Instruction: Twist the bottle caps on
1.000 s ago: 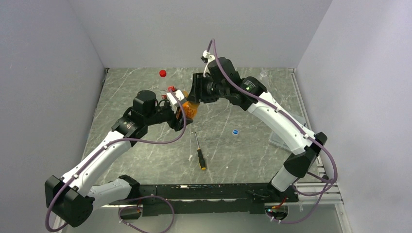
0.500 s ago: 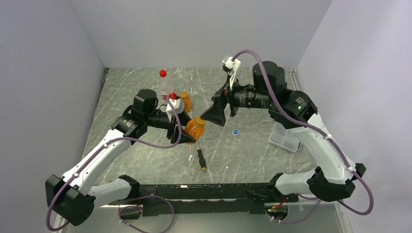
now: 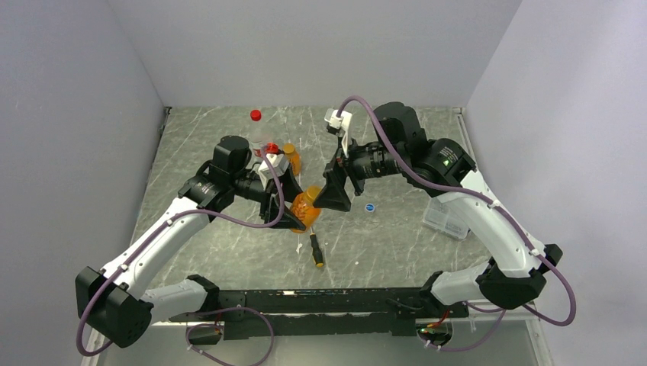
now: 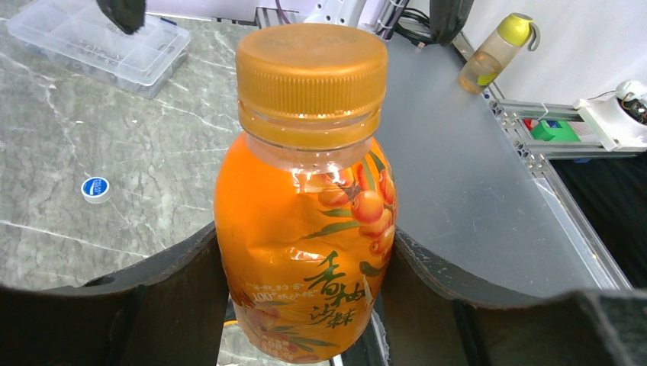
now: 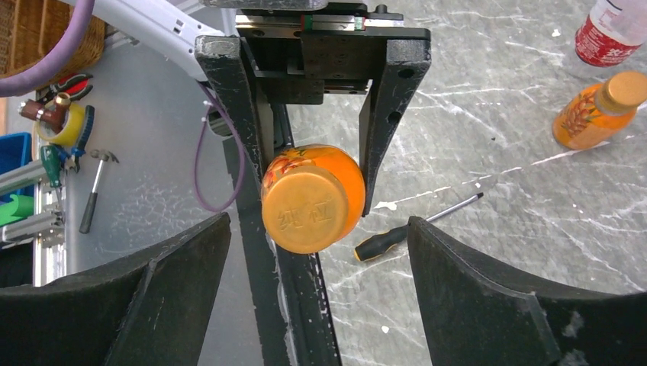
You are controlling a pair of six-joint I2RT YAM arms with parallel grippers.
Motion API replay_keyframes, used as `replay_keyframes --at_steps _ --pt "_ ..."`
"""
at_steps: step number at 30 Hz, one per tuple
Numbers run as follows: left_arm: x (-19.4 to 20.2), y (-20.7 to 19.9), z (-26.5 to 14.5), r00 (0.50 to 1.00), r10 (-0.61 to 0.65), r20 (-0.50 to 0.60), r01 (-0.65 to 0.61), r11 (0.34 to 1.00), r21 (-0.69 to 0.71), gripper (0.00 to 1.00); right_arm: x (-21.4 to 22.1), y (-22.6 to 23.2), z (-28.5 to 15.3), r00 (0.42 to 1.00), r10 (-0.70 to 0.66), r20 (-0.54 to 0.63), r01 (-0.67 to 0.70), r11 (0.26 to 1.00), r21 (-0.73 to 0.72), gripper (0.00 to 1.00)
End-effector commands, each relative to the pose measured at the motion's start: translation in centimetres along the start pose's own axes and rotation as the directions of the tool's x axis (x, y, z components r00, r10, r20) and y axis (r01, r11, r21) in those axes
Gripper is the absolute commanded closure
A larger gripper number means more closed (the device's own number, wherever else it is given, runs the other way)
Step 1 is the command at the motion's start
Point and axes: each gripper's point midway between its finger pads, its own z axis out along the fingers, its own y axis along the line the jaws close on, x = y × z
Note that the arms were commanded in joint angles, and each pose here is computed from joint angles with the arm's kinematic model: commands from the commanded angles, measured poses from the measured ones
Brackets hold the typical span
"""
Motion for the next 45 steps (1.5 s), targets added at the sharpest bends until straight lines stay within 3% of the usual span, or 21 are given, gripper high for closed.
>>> replay_keyframes --at_steps 1,13,20,26,34,41,45 --pt "-1.4 -1.0 -0.1 0.999 0.031 0.017 -0.032 0.998 0.054 1.00 -0.3 0.7 0.1 0.999 -0.044 0.009 0.045 0.999 -0.031 0.17" --pt "-1.3 -0.9 -0.1 1.000 0.026 0.014 -0.027 0.998 0.049 1.00 -0.3 1.1 1.1 0.999 -0.043 -0.006 0.042 0.998 -0.048 0.26" --pt "-1.4 -0.4 -0.1 0.999 0.037 0.012 -0.037 0.999 0.012 1.00 0.0 1.0 1.3 1.000 -0.018 -0.016 0.017 0.999 -0.043 0.59" --pt "-2.6 2.4 -0.8 0.993 0.117 0.013 -0.112 0.975 -0.194 1.00 0.9 -1.3 2.2 0.992 0.116 -0.045 -0.112 0.990 0.083 0.79" --pt "-6.3 7.4 -3.8 0.964 0.267 0.009 -0.219 0.809 -0.545 1.00 1.6 -4.7 3.9 0.926 0.376 -0.033 -0.354 0.897 0.266 0.94" --pt "-9.7 9.1 -5.5 0.917 0.399 -0.024 -0.300 0.648 -0.700 1.00 1.2 -7.2 6.1 0.821 0.569 0.048 -0.546 0.759 0.353 1.00" --pt "-9.8 9.6 -5.1 0.905 0.419 -0.067 -0.333 0.602 -0.726 1.00 0.2 -8.0 6.6 0.797 0.594 0.109 -0.589 0.723 0.361 1.00"
